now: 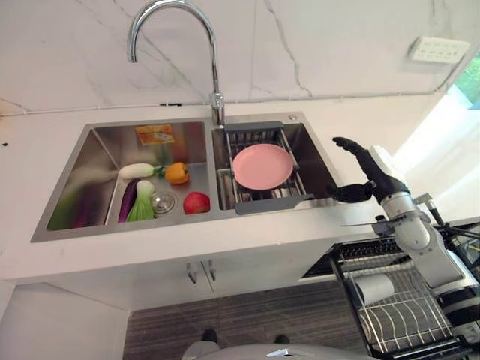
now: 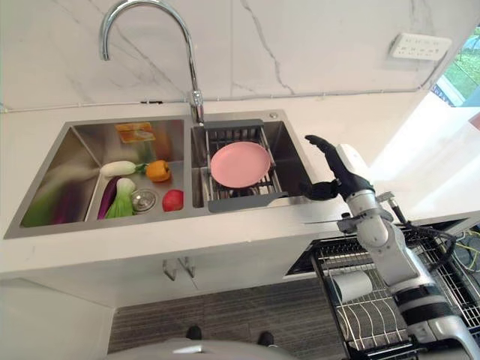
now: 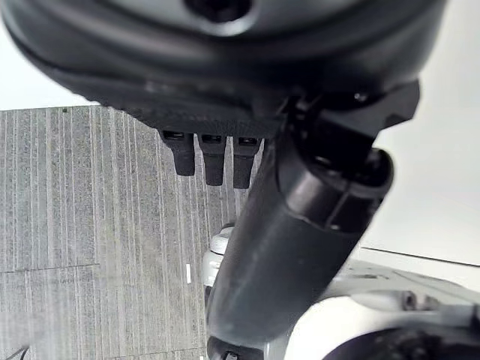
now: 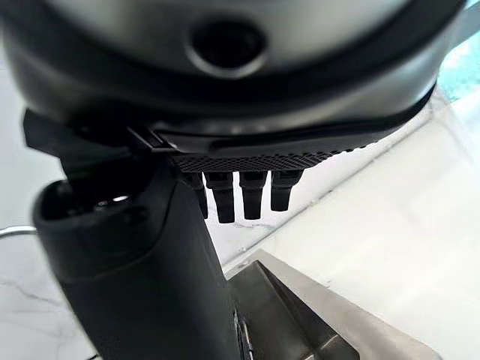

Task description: Place the dishes in the dishwasher.

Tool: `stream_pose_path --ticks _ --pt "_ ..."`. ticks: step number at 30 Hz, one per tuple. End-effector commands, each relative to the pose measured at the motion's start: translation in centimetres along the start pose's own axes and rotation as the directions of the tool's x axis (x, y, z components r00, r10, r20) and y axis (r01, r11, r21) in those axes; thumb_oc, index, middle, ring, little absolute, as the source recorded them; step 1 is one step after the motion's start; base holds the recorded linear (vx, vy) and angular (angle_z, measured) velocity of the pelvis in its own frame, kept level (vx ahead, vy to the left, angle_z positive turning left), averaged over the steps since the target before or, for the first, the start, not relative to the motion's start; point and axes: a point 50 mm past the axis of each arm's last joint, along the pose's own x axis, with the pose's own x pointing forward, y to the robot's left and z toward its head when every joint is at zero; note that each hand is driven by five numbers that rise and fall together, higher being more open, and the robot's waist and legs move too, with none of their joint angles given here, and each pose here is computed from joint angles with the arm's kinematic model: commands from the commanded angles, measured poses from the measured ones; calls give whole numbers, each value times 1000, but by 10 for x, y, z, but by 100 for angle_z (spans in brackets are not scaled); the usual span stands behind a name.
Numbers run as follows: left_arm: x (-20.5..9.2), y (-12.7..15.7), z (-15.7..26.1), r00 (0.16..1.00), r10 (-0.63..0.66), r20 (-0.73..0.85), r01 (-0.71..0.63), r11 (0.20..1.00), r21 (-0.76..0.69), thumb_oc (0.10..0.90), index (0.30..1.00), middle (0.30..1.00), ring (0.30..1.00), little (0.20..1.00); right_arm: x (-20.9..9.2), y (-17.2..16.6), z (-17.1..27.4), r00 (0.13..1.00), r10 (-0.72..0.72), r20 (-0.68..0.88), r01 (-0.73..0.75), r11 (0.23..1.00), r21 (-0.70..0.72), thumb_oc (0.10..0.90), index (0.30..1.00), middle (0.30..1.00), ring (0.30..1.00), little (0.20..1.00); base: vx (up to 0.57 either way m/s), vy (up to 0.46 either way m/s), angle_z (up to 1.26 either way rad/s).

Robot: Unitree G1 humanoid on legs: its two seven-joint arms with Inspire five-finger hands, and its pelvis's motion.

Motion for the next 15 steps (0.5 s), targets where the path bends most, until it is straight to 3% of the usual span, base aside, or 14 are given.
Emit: stream_pose_path --ticks 1,15 --pt "2 -1 2 1000 -4 -24 7 993 117 800 900 900 900 900 29 -43 56 957 -84 277 120 986 -118 800 900 900 900 900 19 -16 7" --pt "2 -6 4 1000 -24 -18 27 981 190 800 900 900 900 900 40 -28 68 949 -50 312 94 987 -129 800 900 900 900 900 7 -3 4"
